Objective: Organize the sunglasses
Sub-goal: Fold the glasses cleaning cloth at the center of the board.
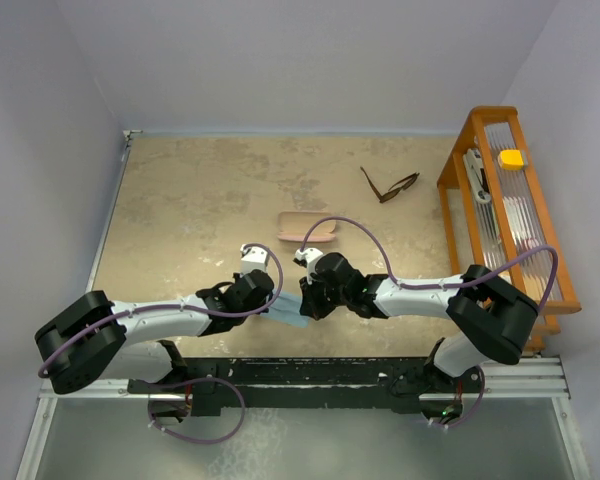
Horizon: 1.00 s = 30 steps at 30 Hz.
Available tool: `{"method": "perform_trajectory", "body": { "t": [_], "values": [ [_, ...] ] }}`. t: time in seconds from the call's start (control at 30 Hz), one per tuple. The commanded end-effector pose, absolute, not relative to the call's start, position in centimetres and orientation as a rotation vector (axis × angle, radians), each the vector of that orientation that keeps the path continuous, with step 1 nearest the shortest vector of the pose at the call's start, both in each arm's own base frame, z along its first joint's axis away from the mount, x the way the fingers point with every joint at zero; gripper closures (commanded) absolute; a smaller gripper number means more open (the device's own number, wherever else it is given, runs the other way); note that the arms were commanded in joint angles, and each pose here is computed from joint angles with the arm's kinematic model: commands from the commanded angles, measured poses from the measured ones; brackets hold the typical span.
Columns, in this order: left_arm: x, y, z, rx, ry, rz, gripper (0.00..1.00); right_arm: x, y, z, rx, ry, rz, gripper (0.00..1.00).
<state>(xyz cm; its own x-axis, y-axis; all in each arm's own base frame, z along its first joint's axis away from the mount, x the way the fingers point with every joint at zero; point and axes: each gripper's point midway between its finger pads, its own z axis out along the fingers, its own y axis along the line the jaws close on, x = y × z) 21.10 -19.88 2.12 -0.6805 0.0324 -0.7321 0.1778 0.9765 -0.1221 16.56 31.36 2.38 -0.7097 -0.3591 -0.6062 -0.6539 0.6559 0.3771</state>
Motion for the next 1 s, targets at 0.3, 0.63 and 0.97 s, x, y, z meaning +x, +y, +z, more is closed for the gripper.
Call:
{"method": "perform_trajectory", "body": {
  "t": [0.3,0.63,0.97],
  "values": [
    [22.3,-20.9,4.4,0.115,2.246,-0.263,1.0,16.5,31.8,2.3,-0.785,2.375,0.827,1.0],
    [22.4,-21.0,5.5,0.118,2.231,-0.255,1.0,16.5,31.8,2.5,-0.782,2.37,0.83,1.0],
    [22.1,-20.7,4.2,0.132,2.263,-0.227,0.93,16.5,31.8,2.5,-0.785,2.37,0.833,1.0]
  ]
}}
